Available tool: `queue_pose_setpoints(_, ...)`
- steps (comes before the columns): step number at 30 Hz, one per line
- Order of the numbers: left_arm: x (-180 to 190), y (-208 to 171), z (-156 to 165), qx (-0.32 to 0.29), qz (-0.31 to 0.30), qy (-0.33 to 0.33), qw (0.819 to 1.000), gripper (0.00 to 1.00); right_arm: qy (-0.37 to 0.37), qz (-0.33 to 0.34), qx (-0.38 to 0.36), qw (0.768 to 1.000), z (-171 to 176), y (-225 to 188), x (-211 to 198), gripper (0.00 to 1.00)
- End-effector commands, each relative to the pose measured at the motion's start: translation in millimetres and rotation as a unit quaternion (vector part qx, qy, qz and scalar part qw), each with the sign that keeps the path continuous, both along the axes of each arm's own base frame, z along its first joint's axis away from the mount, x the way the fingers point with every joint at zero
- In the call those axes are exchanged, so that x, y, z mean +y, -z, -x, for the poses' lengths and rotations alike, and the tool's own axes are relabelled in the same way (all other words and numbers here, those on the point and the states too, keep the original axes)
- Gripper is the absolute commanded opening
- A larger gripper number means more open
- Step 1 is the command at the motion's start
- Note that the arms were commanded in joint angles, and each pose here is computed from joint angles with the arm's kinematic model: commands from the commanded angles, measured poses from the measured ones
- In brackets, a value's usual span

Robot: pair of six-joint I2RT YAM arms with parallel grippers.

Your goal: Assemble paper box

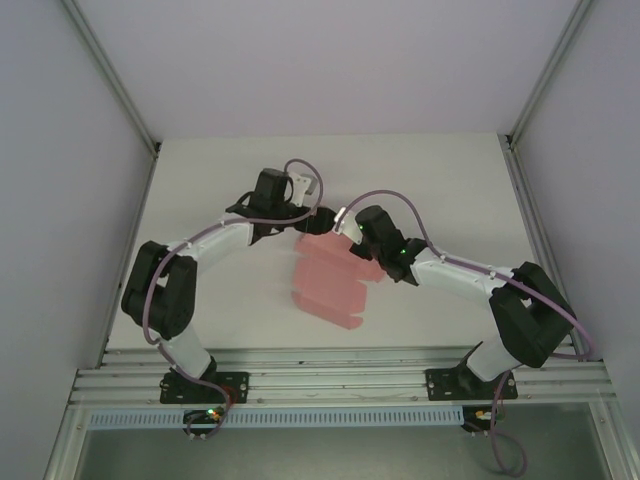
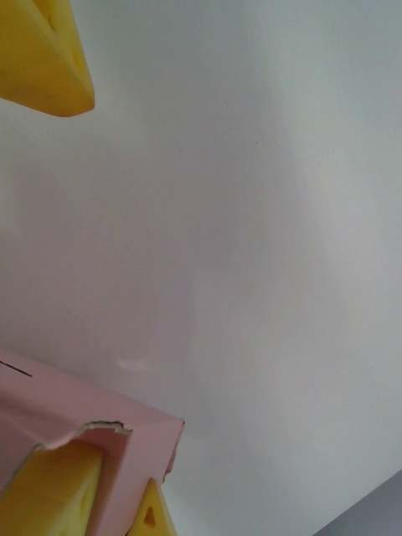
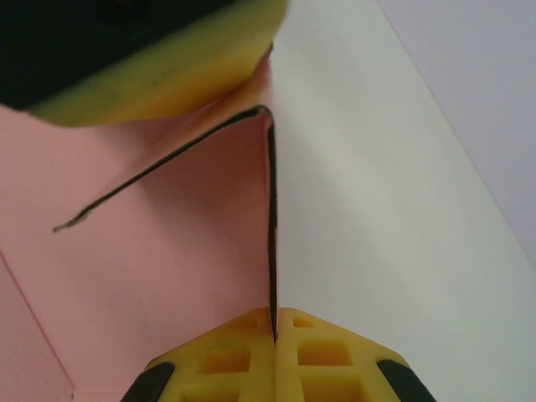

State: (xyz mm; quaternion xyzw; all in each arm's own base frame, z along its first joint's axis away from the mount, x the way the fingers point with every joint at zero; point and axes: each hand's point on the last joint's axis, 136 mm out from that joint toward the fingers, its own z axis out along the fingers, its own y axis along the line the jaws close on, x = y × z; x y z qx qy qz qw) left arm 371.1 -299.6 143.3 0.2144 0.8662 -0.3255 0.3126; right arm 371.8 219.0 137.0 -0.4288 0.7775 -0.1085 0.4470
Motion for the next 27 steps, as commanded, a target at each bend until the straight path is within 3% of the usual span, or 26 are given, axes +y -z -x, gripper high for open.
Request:
queue_pose_setpoints(1,3,-18,-2,-0.026,0.026,-0.033,0.999,1.00,0.008,-0.080,-0.017,0.997,-2,-25,7,0.00)
queue_pose_setpoints(8,14,-50,24,-0.056,0.034,0.000,0.998,1.00,0.053,-0.057,-0.007,0.997,-6,-15,-14,0.00)
queue_pose_setpoints(16,59,-56,44,-0.052,0.039,-0.048,0.997,1.00,0.074,-0.075,0.000,0.994,-6,-15,-21,0.00)
queue_pose_setpoints(21,77,-50,44,-0.027,0.098,-0.059,0.993,1.00,0.086,-0.091,0.010,0.992,-5,-13,-22,0.00)
queue_pose_setpoints(27,71,-50,39,-0.018,0.134,-0.039,0.990,0.70,0.088,-0.094,0.020,0.991,-4,-10,-21,0.00)
